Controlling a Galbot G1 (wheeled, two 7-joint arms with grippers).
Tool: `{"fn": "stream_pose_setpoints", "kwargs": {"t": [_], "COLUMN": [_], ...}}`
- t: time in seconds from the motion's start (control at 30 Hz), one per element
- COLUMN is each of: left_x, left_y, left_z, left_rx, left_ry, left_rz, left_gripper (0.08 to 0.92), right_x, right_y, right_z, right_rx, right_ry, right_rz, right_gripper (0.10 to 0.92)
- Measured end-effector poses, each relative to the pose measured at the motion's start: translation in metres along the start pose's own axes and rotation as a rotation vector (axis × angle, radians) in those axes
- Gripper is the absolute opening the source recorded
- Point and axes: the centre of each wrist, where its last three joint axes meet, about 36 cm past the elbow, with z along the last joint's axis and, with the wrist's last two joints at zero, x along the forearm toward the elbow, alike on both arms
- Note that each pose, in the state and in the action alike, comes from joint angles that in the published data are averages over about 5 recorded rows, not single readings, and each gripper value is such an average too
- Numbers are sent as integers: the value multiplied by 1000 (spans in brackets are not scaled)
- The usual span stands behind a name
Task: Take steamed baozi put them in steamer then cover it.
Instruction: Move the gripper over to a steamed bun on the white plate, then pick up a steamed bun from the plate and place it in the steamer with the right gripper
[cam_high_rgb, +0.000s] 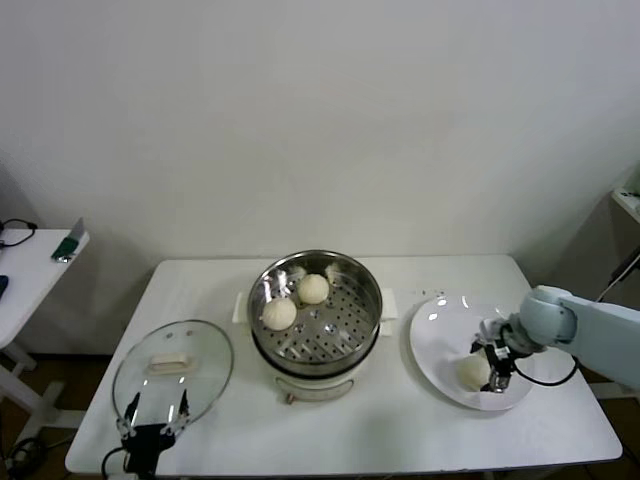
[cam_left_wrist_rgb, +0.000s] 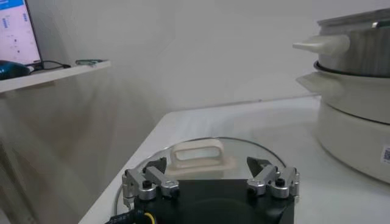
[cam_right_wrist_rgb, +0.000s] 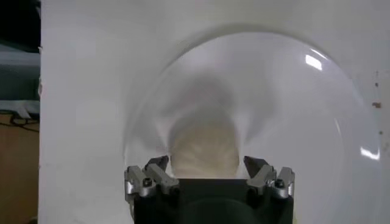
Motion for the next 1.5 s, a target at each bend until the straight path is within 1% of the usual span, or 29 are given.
{"fn": "stream_pose_setpoints", "kwargs": {"t": [0.13,0.23,0.4,0.53,0.67,0.87,1.0,1.13,1.2,1.3,1.5], "left_x": [0,0,1,1,1,-1,-1,0,1,2,4], "left_y": [0,-1,-1,-2,-3,-4,-4,-3,-1,1,3], "left_z": [-1,-1,-2,-5,-7,-9,-10,-12,-13,-13,-13], "left_rx": [0,-1,-2,-2,-3,-6,-10,-13,-14,-15,-12], "left_ry": [-2,-4,-4,-6,-10,-15,-19,-22,-24,-24,-25], "left_rz": [0,-1,-1,1,3,6,9,7,4,0,-7], "left_gripper": [823,823,823,823,823,823,823,823,823,823,823], "right_x": [-2,-1,9,34,80,181,240,272,276,271,234], "right_y": [-1,-2,-11,-29,-57,-98,-105,-96,-87,-71,-46], "right_z": [-1,-2,-9,-22,-45,-108,-165,-227,-256,-293,-339], "right_rx": [3,10,44,107,220,483,686,898,1001,1138,1323], "right_ry": [0,-1,-7,-15,-26,-41,-49,-49,-44,-37,-36], "right_rz": [-4,-10,-12,-1,26,114,167,195,194,180,131], "right_gripper": [705,671,658,660,662,662,662,661,660,657,660]}}
